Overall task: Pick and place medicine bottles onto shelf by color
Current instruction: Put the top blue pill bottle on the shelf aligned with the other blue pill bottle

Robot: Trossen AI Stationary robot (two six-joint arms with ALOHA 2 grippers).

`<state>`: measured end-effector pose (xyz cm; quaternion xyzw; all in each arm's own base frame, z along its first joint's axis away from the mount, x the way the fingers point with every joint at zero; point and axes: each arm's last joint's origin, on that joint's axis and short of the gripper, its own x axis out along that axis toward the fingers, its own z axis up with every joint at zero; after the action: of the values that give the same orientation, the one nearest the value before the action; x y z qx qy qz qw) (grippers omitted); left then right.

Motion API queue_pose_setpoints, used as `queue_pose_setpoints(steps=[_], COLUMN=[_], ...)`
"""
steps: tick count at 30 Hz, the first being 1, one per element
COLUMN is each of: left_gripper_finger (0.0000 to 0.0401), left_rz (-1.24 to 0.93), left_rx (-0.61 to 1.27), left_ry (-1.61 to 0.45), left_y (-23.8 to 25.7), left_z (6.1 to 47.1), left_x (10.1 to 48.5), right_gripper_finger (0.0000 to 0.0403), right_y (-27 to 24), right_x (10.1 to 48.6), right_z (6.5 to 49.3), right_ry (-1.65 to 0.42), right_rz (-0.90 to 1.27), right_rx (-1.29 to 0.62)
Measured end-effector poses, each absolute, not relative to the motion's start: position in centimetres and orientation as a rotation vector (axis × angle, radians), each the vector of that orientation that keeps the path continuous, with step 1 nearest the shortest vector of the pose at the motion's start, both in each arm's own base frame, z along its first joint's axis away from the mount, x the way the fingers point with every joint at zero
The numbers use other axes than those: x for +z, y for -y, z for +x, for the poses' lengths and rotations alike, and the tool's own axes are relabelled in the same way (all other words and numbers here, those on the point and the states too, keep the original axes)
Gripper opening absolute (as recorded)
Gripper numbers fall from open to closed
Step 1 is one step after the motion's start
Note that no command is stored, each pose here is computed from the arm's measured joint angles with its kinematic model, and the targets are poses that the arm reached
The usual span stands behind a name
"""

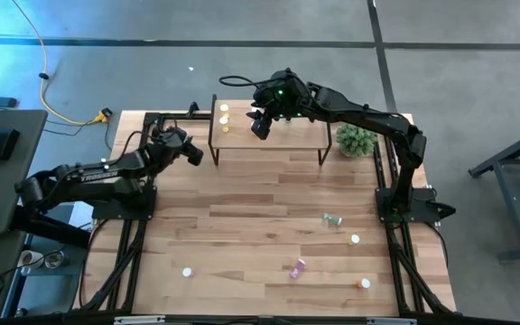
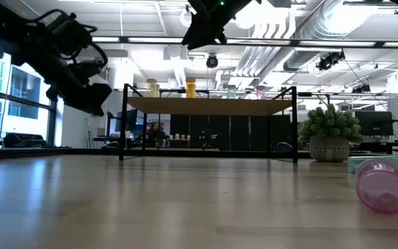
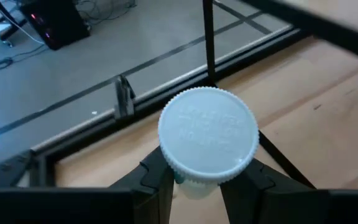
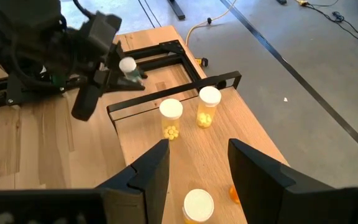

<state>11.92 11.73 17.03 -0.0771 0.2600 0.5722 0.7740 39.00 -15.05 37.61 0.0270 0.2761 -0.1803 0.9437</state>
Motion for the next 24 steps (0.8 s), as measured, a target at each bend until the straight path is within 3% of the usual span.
queue_pose_setpoints(steps=[14, 24], left_gripper_finger=[0.0095, 0.0095], left_rz=[-0.091, -0.148], left_rx=[1.265, 1.062], left_ry=[-0.532, -0.498], left_y=[-11.2, -10.0], left_z=[11.1, 10.5], left_x=[24.8, 30.5], right_gripper_finger=[0.0156, 0.0156], right_y=[15.0, 15.0], right_x=[37.6, 37.7], right_z=[39.0, 39.0], right_ry=[-0.564, -0.556], right_rz=[0.055, 0.054], right_rx=[-0.367, -0.367])
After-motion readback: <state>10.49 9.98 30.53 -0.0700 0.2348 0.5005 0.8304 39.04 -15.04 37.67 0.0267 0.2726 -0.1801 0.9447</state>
